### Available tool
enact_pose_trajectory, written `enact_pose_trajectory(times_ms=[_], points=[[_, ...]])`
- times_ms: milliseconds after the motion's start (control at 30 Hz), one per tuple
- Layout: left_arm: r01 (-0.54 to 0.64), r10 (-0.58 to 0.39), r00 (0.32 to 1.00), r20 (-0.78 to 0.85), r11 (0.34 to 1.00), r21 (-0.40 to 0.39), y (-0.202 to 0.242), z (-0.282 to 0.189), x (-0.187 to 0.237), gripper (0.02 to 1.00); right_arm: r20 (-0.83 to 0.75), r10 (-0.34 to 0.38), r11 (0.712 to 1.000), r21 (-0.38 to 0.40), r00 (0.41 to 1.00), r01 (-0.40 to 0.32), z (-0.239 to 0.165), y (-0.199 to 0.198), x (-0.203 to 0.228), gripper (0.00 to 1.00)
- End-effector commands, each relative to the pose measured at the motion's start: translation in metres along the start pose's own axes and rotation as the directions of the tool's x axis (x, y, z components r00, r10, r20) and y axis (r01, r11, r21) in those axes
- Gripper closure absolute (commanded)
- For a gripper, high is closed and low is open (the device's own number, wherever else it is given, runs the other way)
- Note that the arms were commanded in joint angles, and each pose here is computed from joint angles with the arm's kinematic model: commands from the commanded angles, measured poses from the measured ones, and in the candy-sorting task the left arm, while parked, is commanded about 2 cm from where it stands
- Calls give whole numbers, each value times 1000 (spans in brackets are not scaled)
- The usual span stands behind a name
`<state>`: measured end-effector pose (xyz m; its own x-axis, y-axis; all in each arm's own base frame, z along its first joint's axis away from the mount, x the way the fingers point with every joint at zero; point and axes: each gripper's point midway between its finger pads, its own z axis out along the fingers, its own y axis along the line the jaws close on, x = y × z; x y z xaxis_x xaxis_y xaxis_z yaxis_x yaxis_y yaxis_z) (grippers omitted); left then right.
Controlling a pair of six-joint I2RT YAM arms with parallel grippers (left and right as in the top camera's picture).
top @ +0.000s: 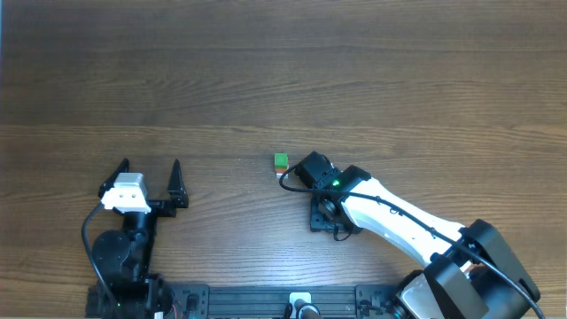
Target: Stack Cubes
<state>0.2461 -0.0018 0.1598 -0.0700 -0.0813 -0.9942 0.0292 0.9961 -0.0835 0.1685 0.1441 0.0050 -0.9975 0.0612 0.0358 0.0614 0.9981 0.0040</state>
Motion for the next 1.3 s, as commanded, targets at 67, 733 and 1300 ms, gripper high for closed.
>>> enact_pose_trajectory(times_ms=[67,733,1300], points=[[-14,14,1000,2,1000,4,0,0,1,20,25,-9,1000,6,1000,9,-2,-4,-3,485],[-14,14,1000,2,1000,4,0,0,1,18,28,-13,1000,3,1000,13,-2,-3,-4,717],[-14,14,1000,2,1000,4,0,0,1,18,59,-18,1000,-24,998,19,-19,9,-17,873]])
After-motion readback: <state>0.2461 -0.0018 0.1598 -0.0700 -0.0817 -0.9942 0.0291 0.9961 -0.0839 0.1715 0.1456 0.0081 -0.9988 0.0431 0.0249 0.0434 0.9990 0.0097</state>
